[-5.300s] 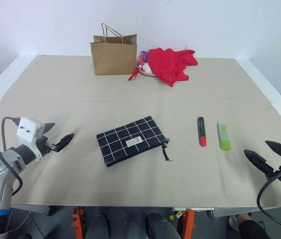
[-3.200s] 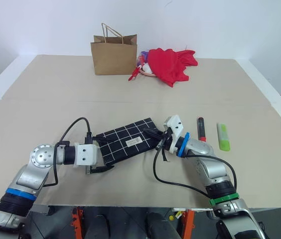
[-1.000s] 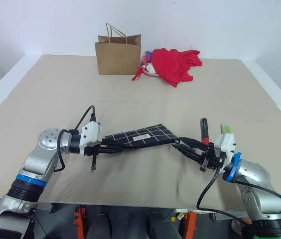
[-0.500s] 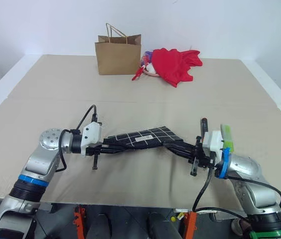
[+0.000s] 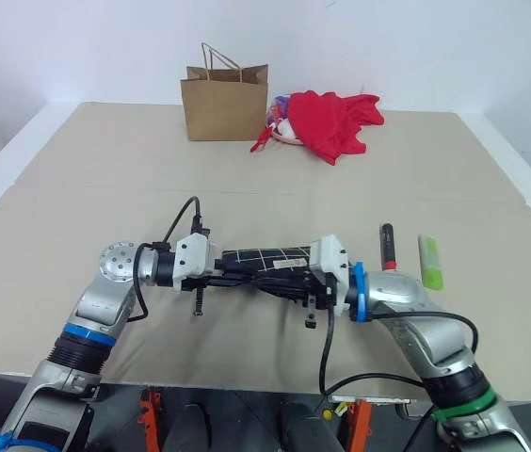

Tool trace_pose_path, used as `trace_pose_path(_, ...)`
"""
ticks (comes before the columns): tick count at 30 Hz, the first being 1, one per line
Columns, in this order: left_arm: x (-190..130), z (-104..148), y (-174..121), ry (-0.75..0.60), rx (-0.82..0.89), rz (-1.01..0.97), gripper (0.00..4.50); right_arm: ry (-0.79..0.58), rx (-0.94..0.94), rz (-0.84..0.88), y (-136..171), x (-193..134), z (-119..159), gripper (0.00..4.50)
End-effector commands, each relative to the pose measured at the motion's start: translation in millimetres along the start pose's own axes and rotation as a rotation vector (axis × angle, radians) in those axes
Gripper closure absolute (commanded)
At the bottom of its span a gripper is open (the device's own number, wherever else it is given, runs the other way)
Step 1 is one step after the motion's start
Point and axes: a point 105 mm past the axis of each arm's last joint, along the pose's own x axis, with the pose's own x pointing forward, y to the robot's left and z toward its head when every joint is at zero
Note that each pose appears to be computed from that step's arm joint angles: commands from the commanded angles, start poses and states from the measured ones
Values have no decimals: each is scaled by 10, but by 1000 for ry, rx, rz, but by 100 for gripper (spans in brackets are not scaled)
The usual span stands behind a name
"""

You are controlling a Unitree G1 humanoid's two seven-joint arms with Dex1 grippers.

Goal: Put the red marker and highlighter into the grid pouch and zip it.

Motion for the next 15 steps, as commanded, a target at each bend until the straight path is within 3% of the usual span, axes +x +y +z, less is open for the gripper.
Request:
trace_pose_path(1, 29, 59, 41, -11, 49, 3, 450, -25, -13, 41, 37, 95, 67, 440)
trace_pose_path(11, 76, 91, 78, -28, 68, 21, 450, -10, 13, 14, -25, 114, 1, 440)
trace_pose_path(14, 54, 81, 75, -23, 66, 26, 450, -26, 79, -11, -24, -28, 40, 340)
trace_pose_path(15, 48, 80, 74, -23, 65, 28, 450, -28, 88, -10, -5, -84, 60, 287)
